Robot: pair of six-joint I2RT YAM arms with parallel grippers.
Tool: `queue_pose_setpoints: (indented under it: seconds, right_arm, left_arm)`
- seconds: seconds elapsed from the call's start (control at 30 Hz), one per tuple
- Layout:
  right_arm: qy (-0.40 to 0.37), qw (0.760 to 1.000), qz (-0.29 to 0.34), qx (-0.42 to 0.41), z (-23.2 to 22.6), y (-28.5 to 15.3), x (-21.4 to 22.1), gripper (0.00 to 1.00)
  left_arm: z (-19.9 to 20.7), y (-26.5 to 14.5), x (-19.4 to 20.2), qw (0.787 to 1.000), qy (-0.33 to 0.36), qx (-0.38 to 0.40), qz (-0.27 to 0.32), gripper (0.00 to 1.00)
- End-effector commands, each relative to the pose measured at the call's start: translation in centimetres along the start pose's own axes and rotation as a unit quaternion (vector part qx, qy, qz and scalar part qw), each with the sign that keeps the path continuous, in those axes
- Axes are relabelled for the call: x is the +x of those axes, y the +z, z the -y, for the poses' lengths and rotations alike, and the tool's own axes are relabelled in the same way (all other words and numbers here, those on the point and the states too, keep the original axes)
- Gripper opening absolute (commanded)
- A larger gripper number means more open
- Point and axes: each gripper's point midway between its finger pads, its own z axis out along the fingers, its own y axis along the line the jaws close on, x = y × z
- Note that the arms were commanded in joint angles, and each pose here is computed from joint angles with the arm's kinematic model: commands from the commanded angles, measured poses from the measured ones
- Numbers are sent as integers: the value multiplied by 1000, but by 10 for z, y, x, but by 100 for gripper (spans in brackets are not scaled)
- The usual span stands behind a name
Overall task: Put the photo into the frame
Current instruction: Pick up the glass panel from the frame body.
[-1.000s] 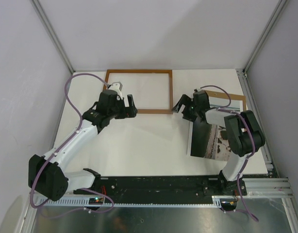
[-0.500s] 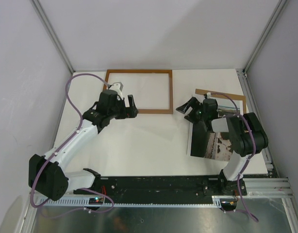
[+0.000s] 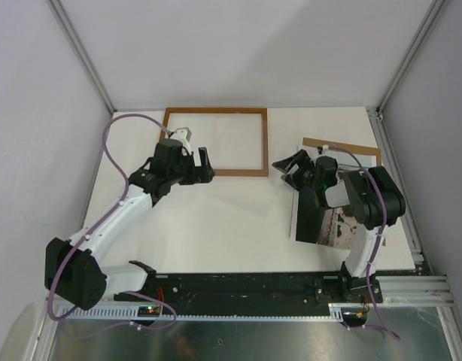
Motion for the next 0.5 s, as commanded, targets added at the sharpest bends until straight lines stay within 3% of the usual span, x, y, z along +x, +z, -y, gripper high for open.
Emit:
queue_pose_setpoints:
  seconds: [0.0, 0.33, 0.47]
  right_arm:
    - [22, 1000, 3, -4, 11, 6, 2, 90]
    - [20, 1000, 0, 3, 18, 14, 4, 87]
    - [18, 1000, -3, 6, 20, 17, 4, 82]
  left_arm:
    - [5, -1, -9, 1000, -8, 12, 11, 100]
    - [5, -1, -8, 1000, -7, 11, 9, 100]
    - [5, 0, -8, 1000, -8, 10, 8, 100]
